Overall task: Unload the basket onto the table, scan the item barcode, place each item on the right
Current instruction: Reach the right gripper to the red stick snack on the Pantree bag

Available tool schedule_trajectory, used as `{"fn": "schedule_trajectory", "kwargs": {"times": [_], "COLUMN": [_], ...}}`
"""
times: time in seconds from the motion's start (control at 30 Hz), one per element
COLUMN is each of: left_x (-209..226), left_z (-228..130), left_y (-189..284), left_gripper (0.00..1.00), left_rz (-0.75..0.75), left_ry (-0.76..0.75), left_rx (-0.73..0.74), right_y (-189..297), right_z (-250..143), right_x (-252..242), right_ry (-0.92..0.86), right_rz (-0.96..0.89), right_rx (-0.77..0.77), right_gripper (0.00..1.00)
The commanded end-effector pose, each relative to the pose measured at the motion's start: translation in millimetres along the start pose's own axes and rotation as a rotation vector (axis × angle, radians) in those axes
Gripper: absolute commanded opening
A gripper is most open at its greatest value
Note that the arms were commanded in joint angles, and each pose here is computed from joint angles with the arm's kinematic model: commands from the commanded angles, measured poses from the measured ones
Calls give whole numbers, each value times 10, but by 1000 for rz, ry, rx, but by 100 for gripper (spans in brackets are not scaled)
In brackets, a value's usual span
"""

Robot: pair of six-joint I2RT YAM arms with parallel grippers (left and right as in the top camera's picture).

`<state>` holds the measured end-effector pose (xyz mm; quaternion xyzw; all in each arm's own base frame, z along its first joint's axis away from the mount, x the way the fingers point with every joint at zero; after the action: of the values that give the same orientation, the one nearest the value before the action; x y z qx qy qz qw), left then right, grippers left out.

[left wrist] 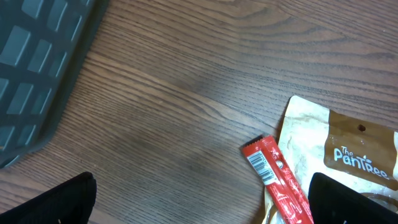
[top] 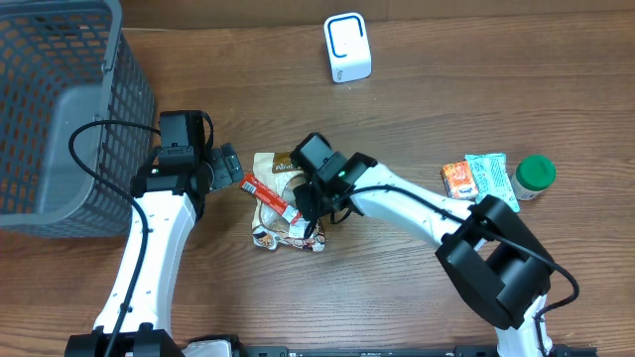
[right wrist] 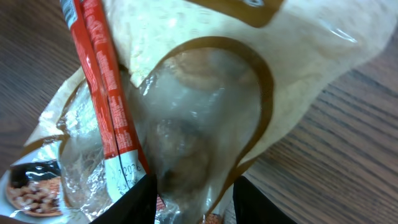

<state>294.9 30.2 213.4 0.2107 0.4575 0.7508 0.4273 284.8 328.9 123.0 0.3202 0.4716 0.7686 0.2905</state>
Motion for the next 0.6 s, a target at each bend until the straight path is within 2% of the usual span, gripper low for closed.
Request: {"fn": "schedule_trajectory", "kwargs": {"times": [0.0, 0.23, 0.57], "left_x": [-6, -6, -6], "left_z": [33, 33, 33], "left_y": [18, 18, 18], "left_gripper": [100, 100, 100], "left_rz": [3, 3, 3], "left_ry": [-2, -2, -2], "left_rx": [-14, -14, -14], "right_y": [98, 163, 27], "right_z": [176, 335, 266], "right_x": [83, 244, 273], "right_ry": [95, 177, 180], "right_rz": [-61, -37, 38], "right_rx": [-73, -161, -112], "right_gripper": [40, 40, 39]}}
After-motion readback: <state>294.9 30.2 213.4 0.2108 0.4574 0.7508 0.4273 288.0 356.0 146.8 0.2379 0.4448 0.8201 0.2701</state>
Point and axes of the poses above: each gripper's point midway between its finger pads, its own y axis back along the fingers, its own x axis along the line the jaws close on, z = x × y, the point moved 10 cm from there along y, back along the fingers, and after that the axes turned 11 degrees about y, right-handed, at the moved point
